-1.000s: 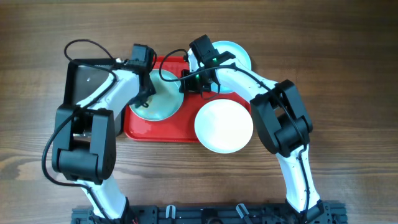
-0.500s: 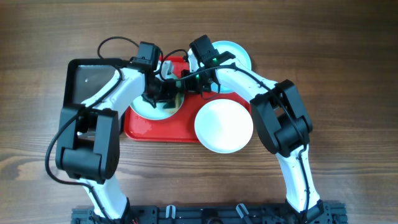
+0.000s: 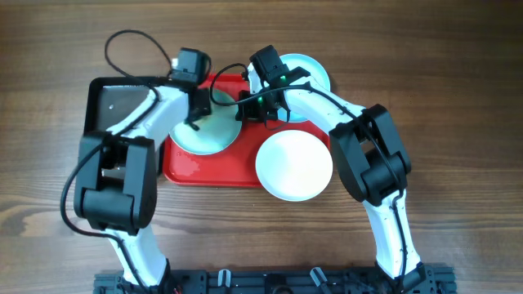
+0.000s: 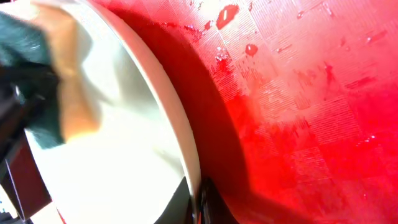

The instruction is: Clean dirty plates on tray and stack at the side

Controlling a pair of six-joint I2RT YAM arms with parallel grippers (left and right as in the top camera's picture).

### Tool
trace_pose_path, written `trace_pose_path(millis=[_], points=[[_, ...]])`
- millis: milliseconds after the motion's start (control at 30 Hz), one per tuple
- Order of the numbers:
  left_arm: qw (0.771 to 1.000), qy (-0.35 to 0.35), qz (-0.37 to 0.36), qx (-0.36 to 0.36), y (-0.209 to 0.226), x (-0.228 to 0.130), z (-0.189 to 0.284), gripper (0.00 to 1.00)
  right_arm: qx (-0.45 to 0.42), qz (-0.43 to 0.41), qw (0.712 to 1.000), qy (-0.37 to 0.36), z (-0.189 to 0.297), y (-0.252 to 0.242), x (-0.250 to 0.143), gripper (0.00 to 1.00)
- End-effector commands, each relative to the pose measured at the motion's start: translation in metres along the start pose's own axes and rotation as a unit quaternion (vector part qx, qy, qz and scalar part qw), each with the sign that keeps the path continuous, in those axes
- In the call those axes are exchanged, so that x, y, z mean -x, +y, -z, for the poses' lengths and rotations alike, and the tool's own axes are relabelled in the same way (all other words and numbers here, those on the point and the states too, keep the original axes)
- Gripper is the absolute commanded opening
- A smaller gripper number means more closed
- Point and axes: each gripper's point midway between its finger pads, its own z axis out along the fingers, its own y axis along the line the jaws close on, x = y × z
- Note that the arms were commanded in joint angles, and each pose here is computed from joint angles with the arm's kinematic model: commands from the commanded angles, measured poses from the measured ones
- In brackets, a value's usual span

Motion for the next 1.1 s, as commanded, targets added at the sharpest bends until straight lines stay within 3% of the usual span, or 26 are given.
trace_pose_path(millis=[0, 200, 433, 667, 1067], points=[[0.998, 0.004, 0.053, 0.026, 0.038, 0.032, 0.028, 0.04, -0.045, -0.027, 0.998, 0.041, -0.026, -0.036, -0.026, 0.04], [0.994, 0.021, 0.093, -0.055, 0.050, 0.067, 0.101, 0.04, -0.061, -0.024, 0.997, 0.045, -0.017, -0.037, -0.028, 0.04], [0.987, 0.049, 0.127, -0.080, 0.072, 0.058, 0.117, 0.04, -0.172, 0.048, 0.983, -0.031, 0.044, -0.015, -0.015, 0.04], [0.987, 0.059, 0.127, -0.077, 0.074, 0.052, 0.116, 0.04, -0.357, 0.158, 0.908, -0.154, 0.107, 0.024, -0.016, 0.04], [0.986, 0.076, 0.126, -0.074, 0.073, 0.041, 0.107, 0.04, -0.527, 0.246, 0.748, -0.318, 0.175, 0.084, -0.029, 0.04]])
